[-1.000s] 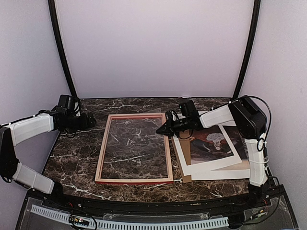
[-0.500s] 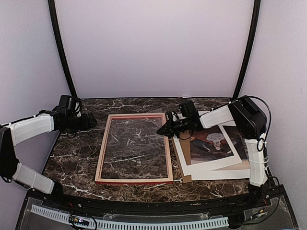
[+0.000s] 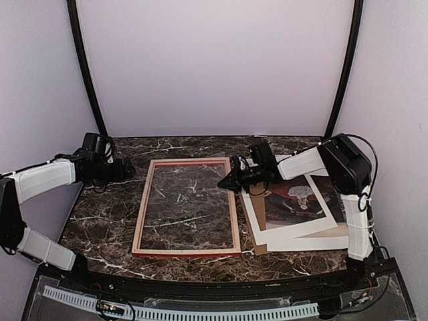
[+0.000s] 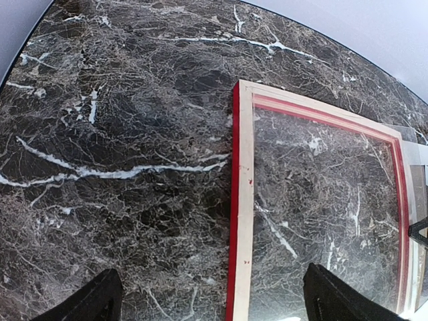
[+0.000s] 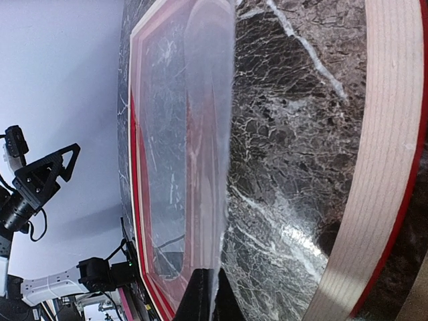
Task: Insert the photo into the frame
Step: Place the glass panel at the frame body.
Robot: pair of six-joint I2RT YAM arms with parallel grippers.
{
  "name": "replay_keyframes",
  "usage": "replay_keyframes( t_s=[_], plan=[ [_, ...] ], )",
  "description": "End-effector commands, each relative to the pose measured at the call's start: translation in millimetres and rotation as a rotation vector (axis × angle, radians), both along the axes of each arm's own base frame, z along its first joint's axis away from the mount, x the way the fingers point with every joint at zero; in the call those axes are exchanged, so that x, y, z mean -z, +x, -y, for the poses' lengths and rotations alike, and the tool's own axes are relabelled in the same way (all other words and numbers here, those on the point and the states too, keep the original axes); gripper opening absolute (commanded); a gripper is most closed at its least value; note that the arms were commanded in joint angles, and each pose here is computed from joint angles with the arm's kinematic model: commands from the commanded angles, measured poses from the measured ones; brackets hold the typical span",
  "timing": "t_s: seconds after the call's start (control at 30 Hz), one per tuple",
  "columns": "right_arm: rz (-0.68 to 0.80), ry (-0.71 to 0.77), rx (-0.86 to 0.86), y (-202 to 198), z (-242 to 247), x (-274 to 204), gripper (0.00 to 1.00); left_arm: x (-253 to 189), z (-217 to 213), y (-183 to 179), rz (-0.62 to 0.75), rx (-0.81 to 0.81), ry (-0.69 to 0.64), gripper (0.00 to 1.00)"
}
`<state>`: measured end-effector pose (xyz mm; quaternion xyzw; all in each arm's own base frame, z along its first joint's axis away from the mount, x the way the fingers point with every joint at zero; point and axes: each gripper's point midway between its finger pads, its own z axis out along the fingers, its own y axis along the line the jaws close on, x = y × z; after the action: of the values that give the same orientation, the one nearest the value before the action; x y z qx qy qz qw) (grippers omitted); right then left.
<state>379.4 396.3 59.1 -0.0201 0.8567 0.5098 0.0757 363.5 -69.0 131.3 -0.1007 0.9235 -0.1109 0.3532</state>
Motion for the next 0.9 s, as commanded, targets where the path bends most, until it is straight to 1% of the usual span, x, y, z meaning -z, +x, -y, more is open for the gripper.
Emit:
replay_keyframes(
  t_s=[0.0,0.67,0.87],
  plan=[
    [0.031,0.008,-0.005,-0.8,-9.5,-6.6,0.0,4.5,2.3,-3.0,-0.003,0.005,-0.004,0.97],
    [0.031,-0.033,-0.018,-3.0,-13.6,-4.1,0.0,13.8,7.3,-4.3,-0.021,0.019,-0.012,0.97],
    [0.029,-0.043,-0.032,-3.9,-15.8,-8.5,0.05,13.8,9.0,-3.4,-0.02,0.021,-0.015,0.97]
  ],
)
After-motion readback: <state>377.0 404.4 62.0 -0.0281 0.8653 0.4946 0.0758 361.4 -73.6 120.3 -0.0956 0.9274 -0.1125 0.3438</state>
